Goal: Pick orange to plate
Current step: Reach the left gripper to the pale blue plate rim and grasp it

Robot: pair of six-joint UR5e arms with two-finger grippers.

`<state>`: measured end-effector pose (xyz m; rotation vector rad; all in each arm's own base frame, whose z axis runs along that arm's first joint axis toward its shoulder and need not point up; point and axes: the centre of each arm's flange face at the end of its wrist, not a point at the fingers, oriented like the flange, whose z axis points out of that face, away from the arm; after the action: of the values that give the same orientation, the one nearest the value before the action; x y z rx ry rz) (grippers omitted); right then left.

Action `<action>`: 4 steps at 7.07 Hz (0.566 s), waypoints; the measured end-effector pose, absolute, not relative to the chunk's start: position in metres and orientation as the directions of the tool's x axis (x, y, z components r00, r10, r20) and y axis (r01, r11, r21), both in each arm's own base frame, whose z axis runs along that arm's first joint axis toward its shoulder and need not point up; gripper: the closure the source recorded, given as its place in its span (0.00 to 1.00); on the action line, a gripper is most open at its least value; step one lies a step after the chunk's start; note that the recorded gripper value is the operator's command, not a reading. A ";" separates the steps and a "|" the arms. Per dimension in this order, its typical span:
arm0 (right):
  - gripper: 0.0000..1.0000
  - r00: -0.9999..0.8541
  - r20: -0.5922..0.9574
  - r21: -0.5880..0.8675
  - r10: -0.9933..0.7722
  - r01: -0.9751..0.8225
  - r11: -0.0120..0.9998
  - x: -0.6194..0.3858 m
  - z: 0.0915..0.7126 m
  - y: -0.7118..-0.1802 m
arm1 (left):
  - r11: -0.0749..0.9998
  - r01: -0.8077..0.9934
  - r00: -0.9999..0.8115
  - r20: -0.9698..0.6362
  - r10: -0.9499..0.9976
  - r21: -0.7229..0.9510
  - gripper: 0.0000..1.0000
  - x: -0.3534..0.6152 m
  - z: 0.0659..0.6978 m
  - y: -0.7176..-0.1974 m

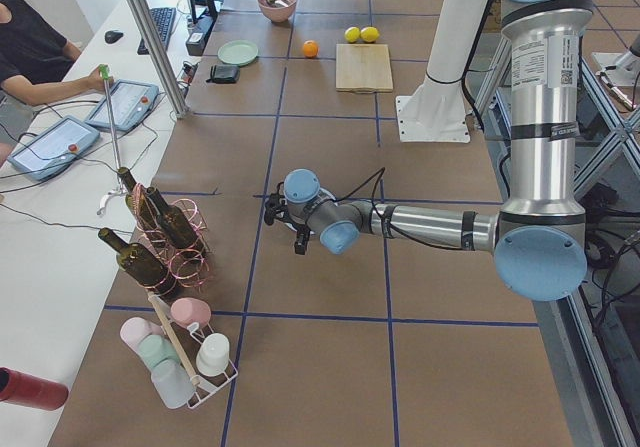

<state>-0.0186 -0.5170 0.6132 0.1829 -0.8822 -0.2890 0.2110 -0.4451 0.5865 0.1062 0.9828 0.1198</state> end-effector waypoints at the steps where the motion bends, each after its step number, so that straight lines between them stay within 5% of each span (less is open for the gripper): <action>1: 0.00 0.600 0.732 0.274 -0.322 0.172 0.946 -0.018 0.613 -0.515 | 0.991 -0.051 0.543 -0.829 0.135 0.127 0.26 0.232 0.586 -0.445; 2: 0.00 0.600 0.733 0.273 -0.321 0.172 0.946 -0.018 0.614 -0.512 | 0.992 -0.053 0.542 -0.831 0.123 0.112 0.49 0.245 0.587 -0.447; 4: 0.00 0.601 0.733 0.271 -0.319 0.172 0.947 -0.017 0.615 -0.509 | 0.993 -0.055 0.542 -0.832 0.116 0.102 0.49 0.252 0.589 -0.447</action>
<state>-0.0174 -0.5089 0.6151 0.1792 -0.8825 -0.2863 0.2523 -0.4472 0.5890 0.0664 0.9929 0.1017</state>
